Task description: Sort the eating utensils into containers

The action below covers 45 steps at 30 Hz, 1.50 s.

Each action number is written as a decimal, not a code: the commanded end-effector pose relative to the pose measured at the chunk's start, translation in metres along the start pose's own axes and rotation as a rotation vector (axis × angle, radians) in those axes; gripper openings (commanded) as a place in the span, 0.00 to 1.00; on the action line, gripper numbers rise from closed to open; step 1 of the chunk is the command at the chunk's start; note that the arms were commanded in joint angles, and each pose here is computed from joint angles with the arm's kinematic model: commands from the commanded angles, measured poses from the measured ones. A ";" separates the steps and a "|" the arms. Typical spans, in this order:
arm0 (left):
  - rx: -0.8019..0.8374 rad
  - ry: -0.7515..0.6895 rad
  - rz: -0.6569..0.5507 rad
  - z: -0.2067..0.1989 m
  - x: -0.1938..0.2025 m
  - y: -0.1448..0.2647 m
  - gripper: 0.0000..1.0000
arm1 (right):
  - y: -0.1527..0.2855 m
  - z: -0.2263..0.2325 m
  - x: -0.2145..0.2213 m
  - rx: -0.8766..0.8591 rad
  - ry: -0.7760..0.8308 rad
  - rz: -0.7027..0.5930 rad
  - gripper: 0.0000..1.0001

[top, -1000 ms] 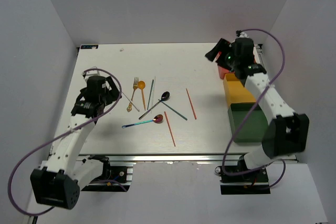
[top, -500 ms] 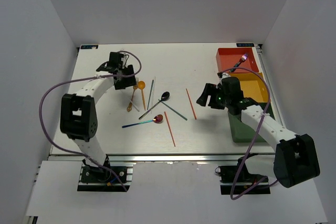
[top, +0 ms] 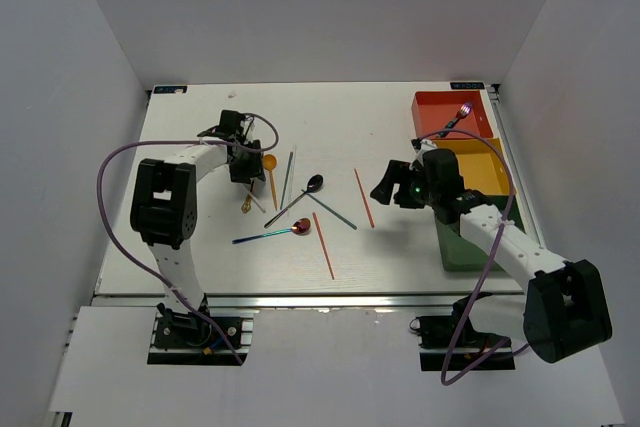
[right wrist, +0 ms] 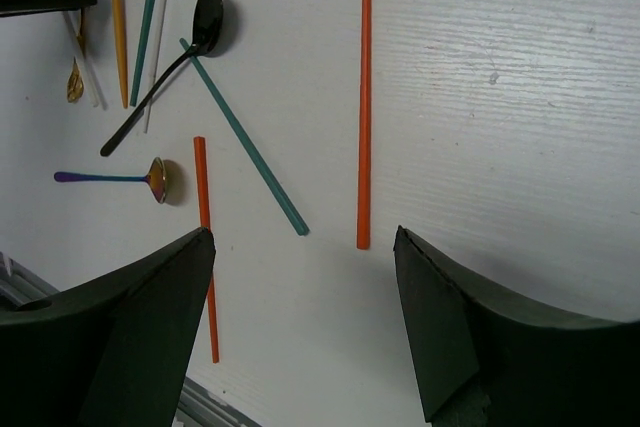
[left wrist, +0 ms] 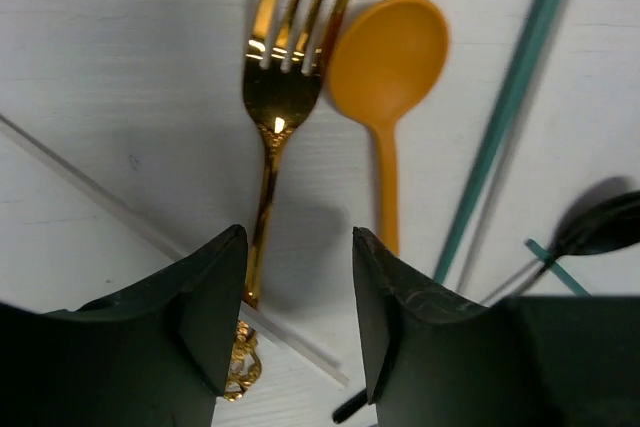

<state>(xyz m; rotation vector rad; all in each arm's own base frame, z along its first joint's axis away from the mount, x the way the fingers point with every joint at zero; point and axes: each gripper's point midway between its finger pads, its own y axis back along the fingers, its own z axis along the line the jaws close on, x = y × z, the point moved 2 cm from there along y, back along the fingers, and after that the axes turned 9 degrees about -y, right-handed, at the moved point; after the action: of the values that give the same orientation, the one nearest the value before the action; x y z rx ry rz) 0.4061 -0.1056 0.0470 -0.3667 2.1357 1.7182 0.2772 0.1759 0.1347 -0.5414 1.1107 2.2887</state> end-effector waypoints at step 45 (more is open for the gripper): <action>-0.095 -0.023 -0.358 -0.015 -0.044 0.051 0.00 | 0.013 0.033 -0.020 -0.110 0.014 -0.079 0.78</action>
<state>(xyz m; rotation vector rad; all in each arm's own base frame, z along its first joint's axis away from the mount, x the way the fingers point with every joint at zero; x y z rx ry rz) 0.4040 -0.0977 0.0457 -0.4902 1.8887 1.8239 0.2775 0.1863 0.1554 -0.5887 1.0028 2.3036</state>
